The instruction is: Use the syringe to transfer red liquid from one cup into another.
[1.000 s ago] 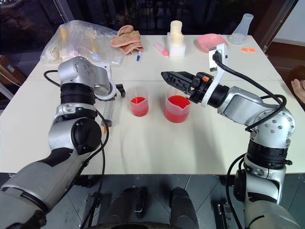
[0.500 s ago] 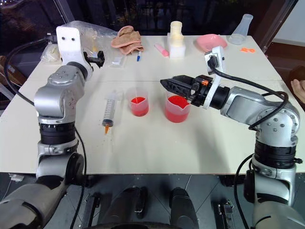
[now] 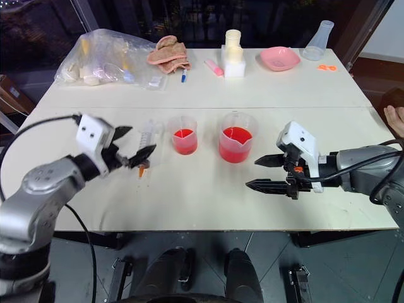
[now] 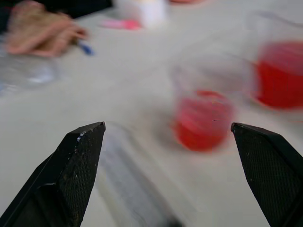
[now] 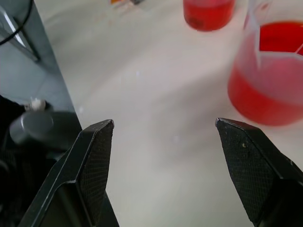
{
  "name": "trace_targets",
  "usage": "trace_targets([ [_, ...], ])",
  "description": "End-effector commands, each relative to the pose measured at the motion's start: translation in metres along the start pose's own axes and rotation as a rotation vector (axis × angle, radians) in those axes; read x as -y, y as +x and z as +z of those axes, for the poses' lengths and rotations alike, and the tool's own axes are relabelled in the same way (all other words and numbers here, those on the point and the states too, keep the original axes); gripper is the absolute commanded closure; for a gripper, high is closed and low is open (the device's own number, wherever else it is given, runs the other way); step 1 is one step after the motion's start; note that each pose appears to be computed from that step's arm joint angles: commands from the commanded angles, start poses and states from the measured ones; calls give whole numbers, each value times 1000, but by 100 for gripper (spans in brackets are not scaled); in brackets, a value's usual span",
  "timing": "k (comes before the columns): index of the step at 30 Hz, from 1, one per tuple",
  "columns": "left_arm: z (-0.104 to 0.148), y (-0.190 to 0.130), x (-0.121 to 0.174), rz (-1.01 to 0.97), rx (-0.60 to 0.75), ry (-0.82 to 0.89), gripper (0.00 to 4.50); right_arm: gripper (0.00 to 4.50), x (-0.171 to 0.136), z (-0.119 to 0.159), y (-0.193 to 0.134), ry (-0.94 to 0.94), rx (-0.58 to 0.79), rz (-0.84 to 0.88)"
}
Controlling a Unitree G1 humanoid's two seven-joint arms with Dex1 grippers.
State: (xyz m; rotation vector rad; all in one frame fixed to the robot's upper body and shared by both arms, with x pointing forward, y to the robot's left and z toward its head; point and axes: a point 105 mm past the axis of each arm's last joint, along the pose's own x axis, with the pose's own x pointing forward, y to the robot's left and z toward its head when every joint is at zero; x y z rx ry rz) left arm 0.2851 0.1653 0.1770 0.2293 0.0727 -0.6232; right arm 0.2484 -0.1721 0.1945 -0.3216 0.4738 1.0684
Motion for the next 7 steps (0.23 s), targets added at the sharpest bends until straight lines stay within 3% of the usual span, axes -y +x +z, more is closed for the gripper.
trace_targets([
  [1, 5, -20, 0, -33, 39, 70, 1, 92, 1, 11, -3, -67, 37, -26],
  [7, 3, -23, -1, -27, 44, 70, 1, 92, 1, 12, 3, -69, 61, -26],
])
